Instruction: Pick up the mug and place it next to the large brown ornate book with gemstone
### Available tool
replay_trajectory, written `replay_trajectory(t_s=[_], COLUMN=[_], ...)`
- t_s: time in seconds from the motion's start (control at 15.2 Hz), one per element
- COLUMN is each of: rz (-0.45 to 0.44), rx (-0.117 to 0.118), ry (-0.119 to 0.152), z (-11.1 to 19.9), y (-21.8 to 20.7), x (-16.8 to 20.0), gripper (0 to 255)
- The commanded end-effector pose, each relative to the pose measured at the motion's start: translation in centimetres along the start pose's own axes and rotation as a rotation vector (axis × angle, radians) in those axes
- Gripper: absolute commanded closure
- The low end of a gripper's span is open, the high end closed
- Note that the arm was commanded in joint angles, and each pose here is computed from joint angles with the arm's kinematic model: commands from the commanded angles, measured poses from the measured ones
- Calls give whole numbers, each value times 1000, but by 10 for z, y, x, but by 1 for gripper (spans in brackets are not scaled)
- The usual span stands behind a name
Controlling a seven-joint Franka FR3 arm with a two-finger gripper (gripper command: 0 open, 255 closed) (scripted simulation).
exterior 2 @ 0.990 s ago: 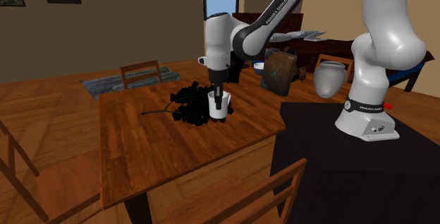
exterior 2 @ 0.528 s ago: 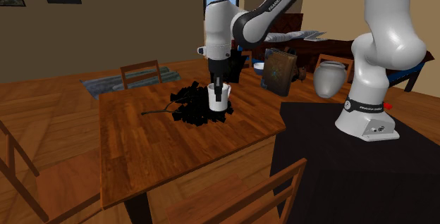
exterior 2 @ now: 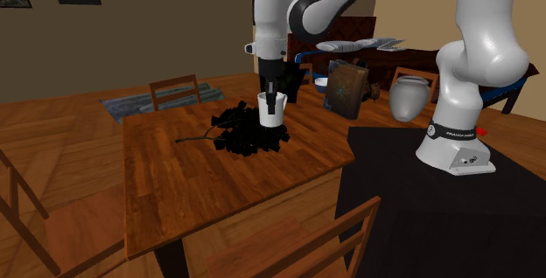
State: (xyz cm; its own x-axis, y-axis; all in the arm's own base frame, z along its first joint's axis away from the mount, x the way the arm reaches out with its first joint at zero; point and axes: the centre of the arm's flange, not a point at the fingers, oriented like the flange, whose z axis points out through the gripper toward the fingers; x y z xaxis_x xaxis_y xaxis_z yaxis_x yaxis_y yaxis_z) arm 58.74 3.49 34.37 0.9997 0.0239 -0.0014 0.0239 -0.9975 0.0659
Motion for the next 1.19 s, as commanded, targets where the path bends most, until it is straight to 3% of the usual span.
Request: replay_trajectory(t_s=[0.0, 1.12], rz=[0, 0], rx=[0, 0], ry=[0, 0], z=[-11, -101], y=[1, 7], x=[1, 1], gripper=[255, 255])
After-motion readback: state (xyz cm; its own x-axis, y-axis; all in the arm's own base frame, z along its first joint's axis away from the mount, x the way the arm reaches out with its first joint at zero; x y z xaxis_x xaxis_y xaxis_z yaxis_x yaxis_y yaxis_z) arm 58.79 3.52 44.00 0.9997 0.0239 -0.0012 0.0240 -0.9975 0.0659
